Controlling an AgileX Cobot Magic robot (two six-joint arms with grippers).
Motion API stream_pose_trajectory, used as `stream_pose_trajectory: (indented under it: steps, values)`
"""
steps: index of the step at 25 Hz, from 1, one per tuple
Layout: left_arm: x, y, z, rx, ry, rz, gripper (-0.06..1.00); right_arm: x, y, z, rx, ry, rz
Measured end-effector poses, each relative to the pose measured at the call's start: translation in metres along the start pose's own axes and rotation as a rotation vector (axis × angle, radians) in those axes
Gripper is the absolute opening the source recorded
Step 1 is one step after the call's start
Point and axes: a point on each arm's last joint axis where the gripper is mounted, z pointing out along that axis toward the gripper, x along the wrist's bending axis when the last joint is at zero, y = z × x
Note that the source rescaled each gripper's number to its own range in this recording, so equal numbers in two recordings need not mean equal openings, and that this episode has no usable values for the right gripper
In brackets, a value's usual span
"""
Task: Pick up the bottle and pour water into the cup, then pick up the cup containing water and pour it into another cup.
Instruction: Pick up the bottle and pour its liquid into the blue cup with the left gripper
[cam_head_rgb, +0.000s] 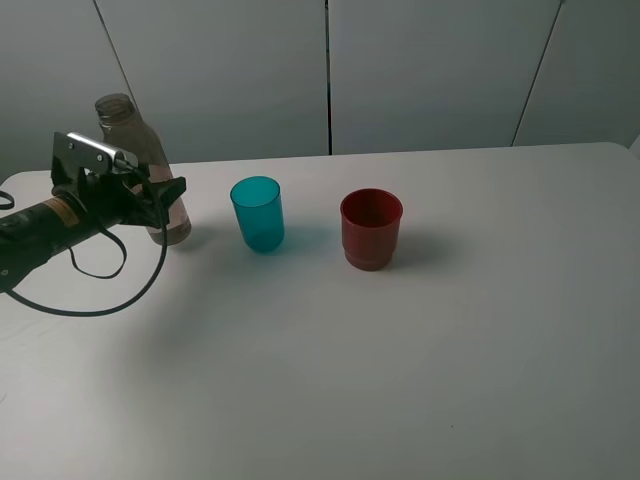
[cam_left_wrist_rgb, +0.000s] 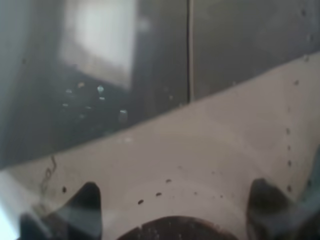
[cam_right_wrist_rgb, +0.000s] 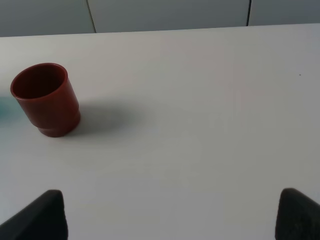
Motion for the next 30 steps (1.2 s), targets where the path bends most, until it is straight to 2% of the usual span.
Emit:
stream_pose_trajectory:
  steps: [4, 12, 16, 20, 30]
  values:
    - [0.006, 0.022, 0.002, 0.019, 0.017, 0.040, 0.01, 0.000, 0.000, 0.000, 0.000, 0.000, 0.000]
    - [0.017, 0.057, 0.016, 0.070, -0.014, 0.202, 0.01, 0.000, 0.000, 0.000, 0.000, 0.000, 0.000]
    - [0.018, 0.063, 0.026, 0.127, -0.023, 0.261, 0.01, 0.000, 0.000, 0.000, 0.000, 0.000, 0.000]
    - [0.018, 0.070, 0.032, 0.121, -0.029, 0.300, 0.01, 0.000, 0.000, 0.000, 0.000, 0.000, 0.000]
    - [0.014, 0.081, 0.043, 0.140, -0.062, 0.518, 0.01, 0.000, 0.000, 0.000, 0.000, 0.000, 0.000]
